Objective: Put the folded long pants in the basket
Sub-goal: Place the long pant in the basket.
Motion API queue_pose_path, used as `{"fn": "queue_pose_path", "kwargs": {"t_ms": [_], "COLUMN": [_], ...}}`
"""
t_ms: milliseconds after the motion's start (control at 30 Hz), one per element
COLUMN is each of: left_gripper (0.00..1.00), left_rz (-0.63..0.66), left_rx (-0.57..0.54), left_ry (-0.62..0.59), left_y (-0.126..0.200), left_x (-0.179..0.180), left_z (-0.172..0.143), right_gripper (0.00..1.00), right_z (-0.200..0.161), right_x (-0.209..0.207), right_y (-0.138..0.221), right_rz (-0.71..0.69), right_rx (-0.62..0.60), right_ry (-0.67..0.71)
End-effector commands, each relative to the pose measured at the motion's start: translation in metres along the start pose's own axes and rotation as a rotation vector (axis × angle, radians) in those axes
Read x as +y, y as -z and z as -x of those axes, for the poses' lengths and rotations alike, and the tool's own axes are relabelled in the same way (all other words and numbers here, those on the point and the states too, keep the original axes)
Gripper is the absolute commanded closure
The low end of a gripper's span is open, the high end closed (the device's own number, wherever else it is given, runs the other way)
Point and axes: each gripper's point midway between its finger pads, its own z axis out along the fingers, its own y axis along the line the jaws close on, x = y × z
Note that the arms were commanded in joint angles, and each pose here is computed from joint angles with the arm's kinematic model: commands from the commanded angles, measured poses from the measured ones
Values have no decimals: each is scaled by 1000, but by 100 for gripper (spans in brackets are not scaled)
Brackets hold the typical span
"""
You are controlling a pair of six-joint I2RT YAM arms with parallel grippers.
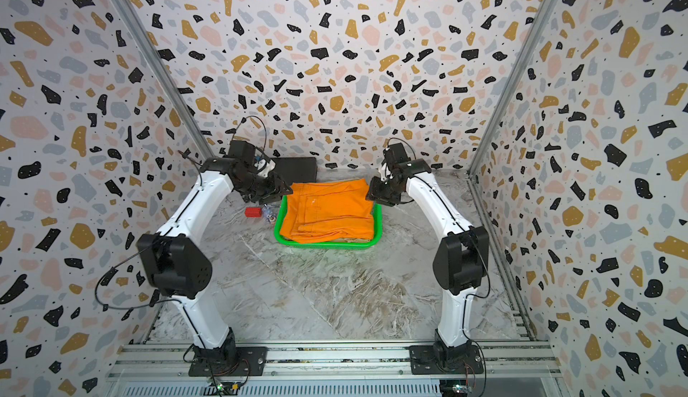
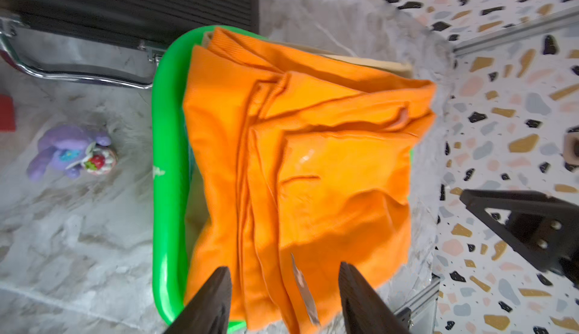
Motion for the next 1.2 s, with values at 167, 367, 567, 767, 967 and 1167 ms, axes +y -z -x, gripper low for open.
{"fn": "queue_pose_path", "kwargs": {"t_ms": [167, 367, 567, 767, 967, 1167], "left_gripper": [51, 53, 57, 60, 60, 52], "left_rz": [-142, -149, -88, -41, -93, -146], "left_rx": [105, 188, 321, 377, 256, 36], "left_ry": [-4, 51, 119, 152, 94, -24], "left_y": [-36, -93, -136, -160, -127, -49], "left_x": [-55, -38, 5, 36, -3, -58], "left_z": [-57, -66, -110, -138, -91, -12], "right_gripper": [58, 60, 66, 69, 65, 58], "right_z": [-61, -70, -115, -147, -108, -39], "right_x": [31, 10, -32, -60, -29, 21], "right_y": [-1, -59, -101, -114, -76, -16], "right_rz": [86, 34, -73, -133, -109, -77], "right_rx": [113, 211, 358, 428, 317, 109], "right_ry": [-3, -16, -42, -73, -17, 84]}}
